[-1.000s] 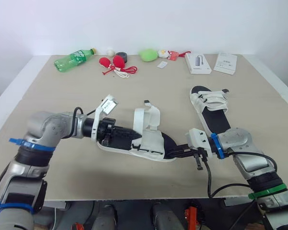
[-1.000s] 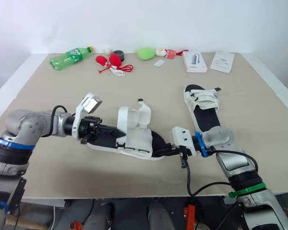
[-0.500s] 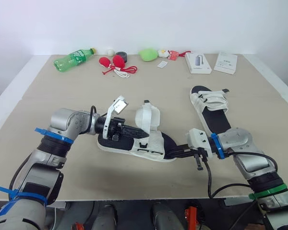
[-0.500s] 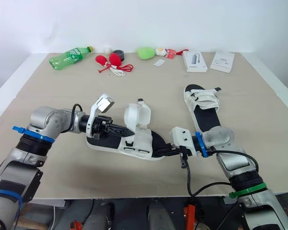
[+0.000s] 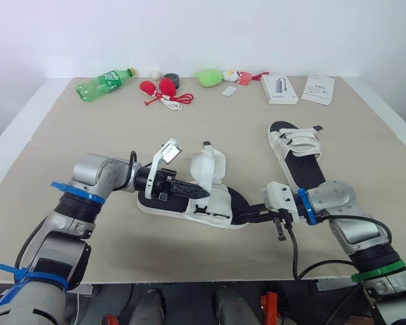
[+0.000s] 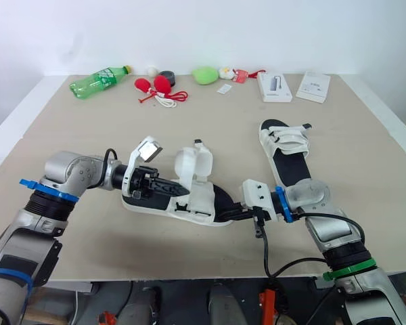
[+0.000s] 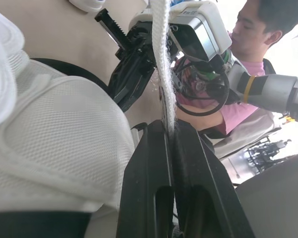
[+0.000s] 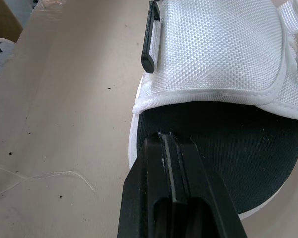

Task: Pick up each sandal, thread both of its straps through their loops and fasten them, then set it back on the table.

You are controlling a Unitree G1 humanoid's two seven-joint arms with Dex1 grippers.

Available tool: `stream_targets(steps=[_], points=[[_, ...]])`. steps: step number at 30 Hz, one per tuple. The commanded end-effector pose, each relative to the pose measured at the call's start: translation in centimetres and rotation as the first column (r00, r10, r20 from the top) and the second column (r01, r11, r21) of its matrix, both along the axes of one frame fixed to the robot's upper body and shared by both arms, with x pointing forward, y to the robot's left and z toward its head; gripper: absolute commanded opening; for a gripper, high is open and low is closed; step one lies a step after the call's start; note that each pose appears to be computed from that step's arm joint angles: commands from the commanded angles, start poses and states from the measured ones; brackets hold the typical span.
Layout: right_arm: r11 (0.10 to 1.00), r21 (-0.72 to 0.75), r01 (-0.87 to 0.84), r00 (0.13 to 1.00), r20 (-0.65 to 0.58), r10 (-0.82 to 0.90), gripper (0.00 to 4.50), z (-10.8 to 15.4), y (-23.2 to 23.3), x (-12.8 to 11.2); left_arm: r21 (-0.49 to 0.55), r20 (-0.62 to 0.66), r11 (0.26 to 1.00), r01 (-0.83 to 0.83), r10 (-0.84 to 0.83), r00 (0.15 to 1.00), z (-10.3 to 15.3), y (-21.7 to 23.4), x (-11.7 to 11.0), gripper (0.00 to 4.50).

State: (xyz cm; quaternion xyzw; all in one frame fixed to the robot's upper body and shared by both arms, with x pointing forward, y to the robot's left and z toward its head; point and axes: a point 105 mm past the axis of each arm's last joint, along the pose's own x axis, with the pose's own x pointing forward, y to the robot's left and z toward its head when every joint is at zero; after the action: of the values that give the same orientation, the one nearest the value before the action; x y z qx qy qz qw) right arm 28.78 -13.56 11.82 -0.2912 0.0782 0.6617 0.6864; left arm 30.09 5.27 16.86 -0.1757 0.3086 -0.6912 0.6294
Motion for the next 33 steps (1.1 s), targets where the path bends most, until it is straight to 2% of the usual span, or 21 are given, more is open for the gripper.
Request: stream_targets(steps=[1, 6, 16, 23, 33], points=[[0.999, -0.035, 0.010, 1.000, -0.011, -0.010, 0.00, -0.7, -0.3, 0.1, -0.019, 0.020, 1.000, 0.003, -0.003, 1.000, 0.6, -0.3, -0.3, 0.15], [0.999, -0.037, 0.009, 1.000, -0.010, -0.010, 0.00, -0.7, -0.4, 0.1, -0.022, 0.014, 1.000, -0.003, 0.004, 1.000, 0.9, -0.3, -0.2, 0.15], [0.999, -0.039, 0.011, 1.000, -0.002, -0.011, 0.00, -0.6, -0.4, 0.2, 0.060, 0.058, 0.998, -0.037, 0.034, 0.998, -1.4, 0.2, 0.1, 0.15], [0.999, -0.043, 0.008, 1.000, -0.002, -0.008, 0.00, -0.6, -0.5, 0.3, 0.075, 0.076, 0.997, -0.022, 0.017, 0.997, -2.1, 0.2, -0.3, 0.15], [0.999, -0.047, 0.000, 1.000, 0.000, 0.000, 0.00, -0.6, -0.5, 0.3, 0.045, 0.154, 0.999, 0.012, -0.018, 0.988, -0.2, -0.1, -1.1, 0.15]])
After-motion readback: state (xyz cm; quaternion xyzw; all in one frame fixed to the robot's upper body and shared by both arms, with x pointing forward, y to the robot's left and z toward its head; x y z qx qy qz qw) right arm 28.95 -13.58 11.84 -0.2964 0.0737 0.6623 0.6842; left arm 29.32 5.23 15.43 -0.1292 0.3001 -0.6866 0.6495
